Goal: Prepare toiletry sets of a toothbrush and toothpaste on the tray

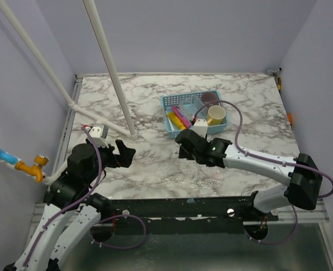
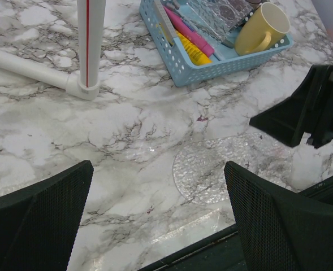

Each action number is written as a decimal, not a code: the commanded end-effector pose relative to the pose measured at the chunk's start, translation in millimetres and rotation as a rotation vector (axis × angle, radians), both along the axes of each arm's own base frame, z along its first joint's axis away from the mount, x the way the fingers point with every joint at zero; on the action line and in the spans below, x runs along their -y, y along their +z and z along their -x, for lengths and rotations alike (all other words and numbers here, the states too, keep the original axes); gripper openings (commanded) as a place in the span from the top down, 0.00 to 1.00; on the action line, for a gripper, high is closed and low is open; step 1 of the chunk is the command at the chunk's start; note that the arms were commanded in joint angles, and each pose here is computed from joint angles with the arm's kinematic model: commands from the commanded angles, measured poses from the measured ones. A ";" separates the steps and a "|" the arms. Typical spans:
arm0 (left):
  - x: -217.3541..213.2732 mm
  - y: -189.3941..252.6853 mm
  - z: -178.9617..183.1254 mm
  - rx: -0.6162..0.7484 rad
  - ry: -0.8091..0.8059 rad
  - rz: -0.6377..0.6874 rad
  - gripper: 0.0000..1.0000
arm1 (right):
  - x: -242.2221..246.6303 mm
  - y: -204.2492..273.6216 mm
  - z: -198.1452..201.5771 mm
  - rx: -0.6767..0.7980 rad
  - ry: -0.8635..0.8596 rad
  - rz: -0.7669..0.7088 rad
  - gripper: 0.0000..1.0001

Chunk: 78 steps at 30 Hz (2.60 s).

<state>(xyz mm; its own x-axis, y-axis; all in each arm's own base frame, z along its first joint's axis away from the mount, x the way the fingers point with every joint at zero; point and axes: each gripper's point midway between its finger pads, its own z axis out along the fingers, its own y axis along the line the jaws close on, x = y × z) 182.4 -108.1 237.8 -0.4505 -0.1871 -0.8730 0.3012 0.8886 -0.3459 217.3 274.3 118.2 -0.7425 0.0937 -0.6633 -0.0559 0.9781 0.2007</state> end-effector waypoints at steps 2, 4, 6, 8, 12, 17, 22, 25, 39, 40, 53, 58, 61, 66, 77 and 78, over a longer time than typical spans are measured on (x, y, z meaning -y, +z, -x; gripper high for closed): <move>-0.9 -4.0 -1.5 -0.010 0.004 -0.010 0.01 | 38.2 42.6 -49.0 0.111 -0.006 0.108 0.41; -0.9 -4.4 -1.8 -0.012 0.005 -0.011 0.01 | 49.6 56.7 -67.1 0.138 -0.023 0.122 0.41; -0.8 -5.1 -2.1 -0.014 0.004 -0.013 0.01 | 63.5 68.2 -86.5 0.160 -0.050 0.121 0.41; -0.6 -5.5 -2.2 -0.016 0.003 -0.014 0.01 | 81.5 74.0 -107.1 0.165 -0.090 0.102 0.41; -0.3 -6.5 -3.0 -0.020 0.003 -0.018 0.01 | 108.7 80.9 -137.9 0.176 -0.151 0.084 0.42; -0.1 -8.1 -3.7 -0.027 0.004 -0.022 0.01 | 136.1 86.2 -170.2 0.190 -0.216 0.066 0.42; 0.0 -8.1 -3.8 -0.027 0.002 -0.023 0.01 | 168.2 77.8 -200.4 0.179 -0.295 0.024 0.44; 0.0 -8.3 -3.9 -0.028 0.003 -0.024 0.01 | 179.2 70.3 -216.9 0.178 -0.311 0.026 0.44; 0.3 -11.3 -5.7 -0.043 0.005 -0.034 0.01 | 217.5 16.9 -269.6 0.084 -0.350 -0.007 0.46; 0.2 -11.3 -5.7 -0.043 0.005 -0.034 0.01 | 215.6 11.7 -272.0 0.072 -0.340 -0.012 0.46; -0.6 -11.0 -6.3 -0.041 0.009 -0.037 0.01 | 203.0 -16.9 -277.9 0.011 -0.252 -0.034 0.45; -0.4 -10.8 -6.0 -0.041 0.008 -0.035 0.01 | 202.7 -30.8 -274.8 -0.029 -0.251 -0.027 0.46; -0.6 -10.2 -5.9 -0.039 0.009 -0.034 0.01 | 202.4 -36.4 -272.5 -0.046 -0.248 -0.025 0.52; -0.7 -9.3 -5.4 -0.035 0.008 -0.032 0.01 | 200.0 -37.5 -269.3 -0.053 -0.235 -0.033 0.66; -0.1 -7.6 -4.2 -0.027 0.002 -0.027 0.01 | 185.8 -49.1 -247.3 -0.124 -0.183 -0.087 0.91; 0.0 -7.3 -3.9 -0.026 0.001 -0.026 0.01 | 184.4 -49.8 -244.4 -0.126 -0.178 -0.090 0.92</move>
